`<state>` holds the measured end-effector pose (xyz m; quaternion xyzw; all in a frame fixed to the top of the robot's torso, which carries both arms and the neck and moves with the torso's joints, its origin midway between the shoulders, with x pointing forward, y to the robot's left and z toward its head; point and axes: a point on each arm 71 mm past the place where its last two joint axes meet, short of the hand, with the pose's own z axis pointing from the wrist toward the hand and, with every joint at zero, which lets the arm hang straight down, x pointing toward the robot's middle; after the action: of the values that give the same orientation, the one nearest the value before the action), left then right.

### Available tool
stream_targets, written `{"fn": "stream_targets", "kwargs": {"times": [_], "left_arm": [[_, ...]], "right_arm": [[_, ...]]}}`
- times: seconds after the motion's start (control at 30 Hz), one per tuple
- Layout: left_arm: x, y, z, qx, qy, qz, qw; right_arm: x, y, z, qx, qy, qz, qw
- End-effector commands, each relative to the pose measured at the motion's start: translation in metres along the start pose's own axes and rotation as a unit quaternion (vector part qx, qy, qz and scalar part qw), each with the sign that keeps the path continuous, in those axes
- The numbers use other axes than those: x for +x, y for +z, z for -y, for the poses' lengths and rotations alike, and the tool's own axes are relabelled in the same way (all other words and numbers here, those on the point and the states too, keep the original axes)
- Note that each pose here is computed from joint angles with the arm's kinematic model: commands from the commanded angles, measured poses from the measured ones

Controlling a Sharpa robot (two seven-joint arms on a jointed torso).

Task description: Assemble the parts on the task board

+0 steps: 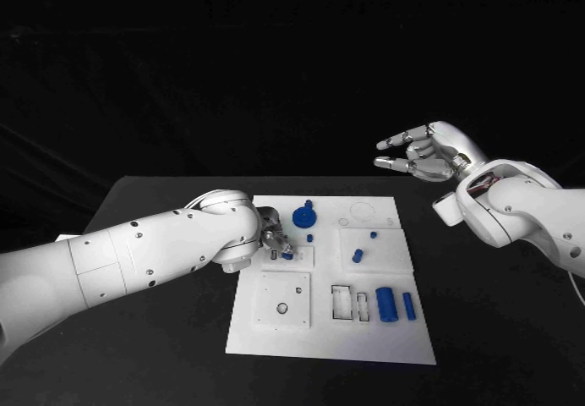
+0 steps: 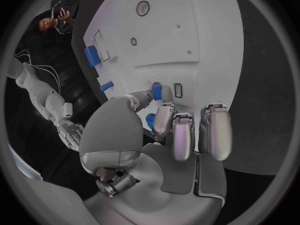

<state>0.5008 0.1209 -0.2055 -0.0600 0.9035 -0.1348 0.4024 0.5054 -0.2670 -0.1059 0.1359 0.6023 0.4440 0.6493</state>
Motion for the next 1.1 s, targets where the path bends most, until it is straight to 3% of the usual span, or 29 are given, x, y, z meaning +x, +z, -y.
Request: {"fn": "stream_targets", "kwargs": {"times": [0.03, 1.1], "left_arm": [[0.0085, 0.0016, -0.0043, -0.035, 0.005, -0.033, 0.999], [0.0041, 0.006, -0.0083, -0.047, -0.006, -0.024, 0.999]], "right_arm": [[0.0018, 0.0, -0.0006, -0.003, -0.001, -0.008, 1.0], [0.0032, 0.0003, 0.0, -0.002, 0.001, -0.011, 1.0]]}}
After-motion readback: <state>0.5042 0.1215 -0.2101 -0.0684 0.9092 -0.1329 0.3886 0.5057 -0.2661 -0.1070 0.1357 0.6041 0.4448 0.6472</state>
